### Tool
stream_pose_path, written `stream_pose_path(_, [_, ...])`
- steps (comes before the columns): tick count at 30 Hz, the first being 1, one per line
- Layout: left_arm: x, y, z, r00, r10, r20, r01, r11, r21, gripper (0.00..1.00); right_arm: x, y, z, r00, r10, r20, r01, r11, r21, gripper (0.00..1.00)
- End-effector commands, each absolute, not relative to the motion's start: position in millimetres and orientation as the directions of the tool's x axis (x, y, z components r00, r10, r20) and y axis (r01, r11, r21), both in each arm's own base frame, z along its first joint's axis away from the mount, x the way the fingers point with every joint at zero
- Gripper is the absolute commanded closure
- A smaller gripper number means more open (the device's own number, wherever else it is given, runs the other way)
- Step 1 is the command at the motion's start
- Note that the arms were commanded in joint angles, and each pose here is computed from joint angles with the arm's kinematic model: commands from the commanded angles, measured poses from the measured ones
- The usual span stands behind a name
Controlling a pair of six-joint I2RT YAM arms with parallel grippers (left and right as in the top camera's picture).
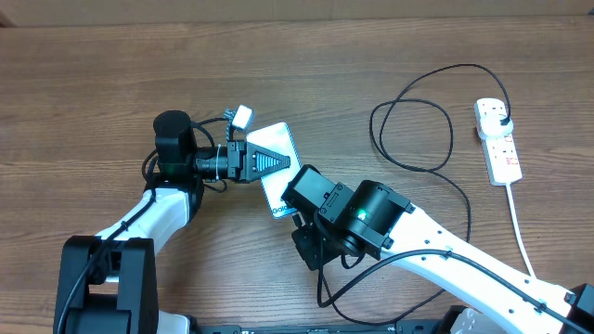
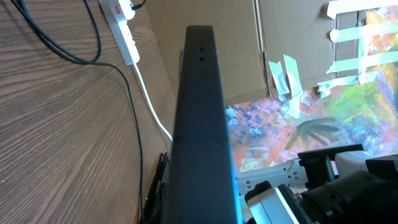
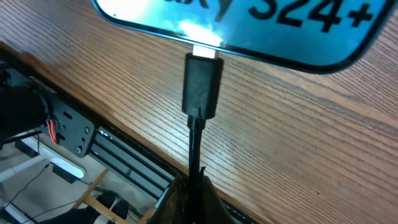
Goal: Plug charger to phone and switch on socket
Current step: 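Push the USB-C plug up into the phone's port with the right gripper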
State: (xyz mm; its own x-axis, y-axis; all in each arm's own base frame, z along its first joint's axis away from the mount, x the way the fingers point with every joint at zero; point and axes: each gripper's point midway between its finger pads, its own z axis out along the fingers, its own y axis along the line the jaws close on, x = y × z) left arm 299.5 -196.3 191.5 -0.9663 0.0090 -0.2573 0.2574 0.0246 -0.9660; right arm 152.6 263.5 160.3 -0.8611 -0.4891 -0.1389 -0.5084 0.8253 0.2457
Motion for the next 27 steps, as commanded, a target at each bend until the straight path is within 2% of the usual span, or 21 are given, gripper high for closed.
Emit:
stream_pose_path(1, [296, -198, 197, -0.963, 0.036, -0.268, 0.268, 0.007, -0.963, 0.96, 165, 272, 166, -0.860, -0.468, -0.203, -0.507, 0.825, 0.248, 0.96])
stream_pose_path(5, [295, -198, 197, -0.963, 0.042, -0.267, 0.267, 0.003, -0.964, 0.96, 176, 280, 170, -0.850, -0.456, -0.264, -0.517, 0.819, 0.249, 0.96])
stream_pose_path(14, [289, -197, 199, -0.961, 0.071, -0.269, 0.268, -0.016, -0.963, 0.96, 208, 259, 170, -0.831, -0.428, -0.356, -0.479, 0.875, 0.064, 0.96])
stream_pose_path(27, [287, -197, 200, -0.960, 0.083, -0.268, 0.267, -0.023, -0.963, 0.96, 224, 278, 181, -0.803, -0.390, -0.450, -0.481, 0.871, 0.103, 0.96])
